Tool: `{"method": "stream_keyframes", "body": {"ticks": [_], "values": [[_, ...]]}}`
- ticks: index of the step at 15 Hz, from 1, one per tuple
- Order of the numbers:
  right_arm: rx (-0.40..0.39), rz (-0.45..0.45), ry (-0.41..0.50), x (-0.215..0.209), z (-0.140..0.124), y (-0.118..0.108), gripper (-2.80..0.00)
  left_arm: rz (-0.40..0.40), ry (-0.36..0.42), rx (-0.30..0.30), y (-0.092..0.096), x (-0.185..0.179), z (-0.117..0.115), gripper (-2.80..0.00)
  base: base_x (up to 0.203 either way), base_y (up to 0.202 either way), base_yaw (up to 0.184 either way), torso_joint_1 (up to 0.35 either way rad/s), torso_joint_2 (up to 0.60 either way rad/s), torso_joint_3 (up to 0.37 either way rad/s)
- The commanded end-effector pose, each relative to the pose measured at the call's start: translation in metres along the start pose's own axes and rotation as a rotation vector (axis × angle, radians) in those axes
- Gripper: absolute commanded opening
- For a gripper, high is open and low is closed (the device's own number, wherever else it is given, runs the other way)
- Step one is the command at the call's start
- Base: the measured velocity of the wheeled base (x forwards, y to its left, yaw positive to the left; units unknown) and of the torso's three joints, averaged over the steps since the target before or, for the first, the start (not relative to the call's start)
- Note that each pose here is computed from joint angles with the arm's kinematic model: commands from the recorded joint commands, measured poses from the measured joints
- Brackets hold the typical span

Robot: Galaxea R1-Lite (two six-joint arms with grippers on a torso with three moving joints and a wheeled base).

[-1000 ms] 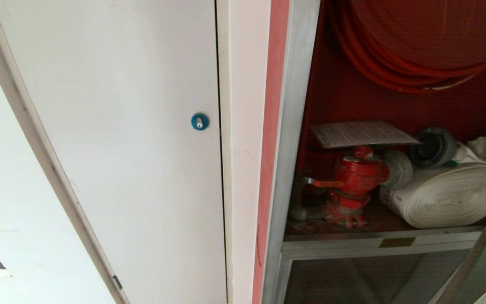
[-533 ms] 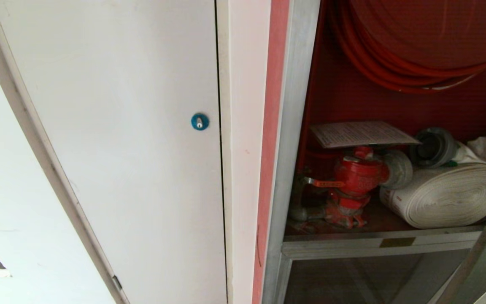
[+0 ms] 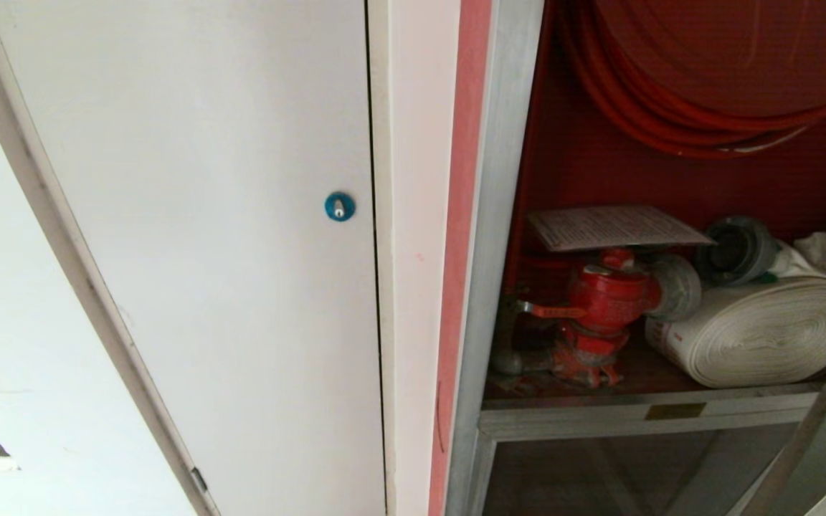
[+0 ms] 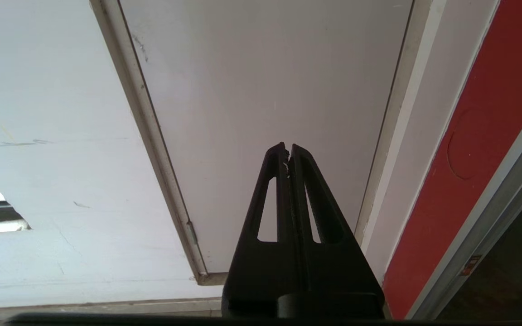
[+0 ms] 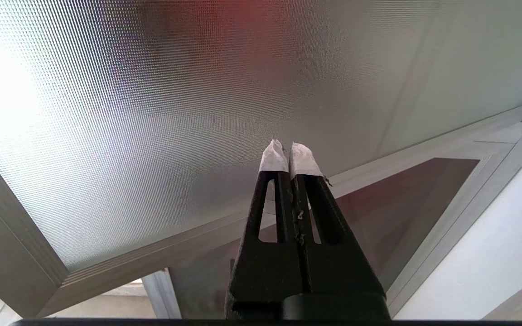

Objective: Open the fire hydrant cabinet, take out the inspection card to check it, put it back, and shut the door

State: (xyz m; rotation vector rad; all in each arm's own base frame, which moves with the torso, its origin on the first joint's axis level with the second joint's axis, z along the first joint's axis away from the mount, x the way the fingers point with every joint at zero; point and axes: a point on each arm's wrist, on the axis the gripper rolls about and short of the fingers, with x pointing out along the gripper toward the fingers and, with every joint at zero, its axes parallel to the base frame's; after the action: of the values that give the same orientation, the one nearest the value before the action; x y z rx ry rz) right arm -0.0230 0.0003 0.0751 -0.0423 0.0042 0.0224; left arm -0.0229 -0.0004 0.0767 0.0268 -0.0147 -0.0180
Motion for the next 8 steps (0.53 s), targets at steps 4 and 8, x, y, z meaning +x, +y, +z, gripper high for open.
{"method": "stream_keyframes", "body": {"ticks": [4,8], "values": [[-0.001,0.001,0.0,0.0,-0.0001,0.0,-2.8,0.0,0.007,-0.001,0.0,0.0006,-0.0016,-2.8,0.0,0.0,0.0,0.0,0.0,0.0],[-0.001,0.001,0.0,0.0,-0.0001,0.0,-2.8,0.001,0.005,-0.001,0.0,0.0005,-0.0016,-2.8,0.0,0.0,0.0,0.0,0.0,0.0]]}}
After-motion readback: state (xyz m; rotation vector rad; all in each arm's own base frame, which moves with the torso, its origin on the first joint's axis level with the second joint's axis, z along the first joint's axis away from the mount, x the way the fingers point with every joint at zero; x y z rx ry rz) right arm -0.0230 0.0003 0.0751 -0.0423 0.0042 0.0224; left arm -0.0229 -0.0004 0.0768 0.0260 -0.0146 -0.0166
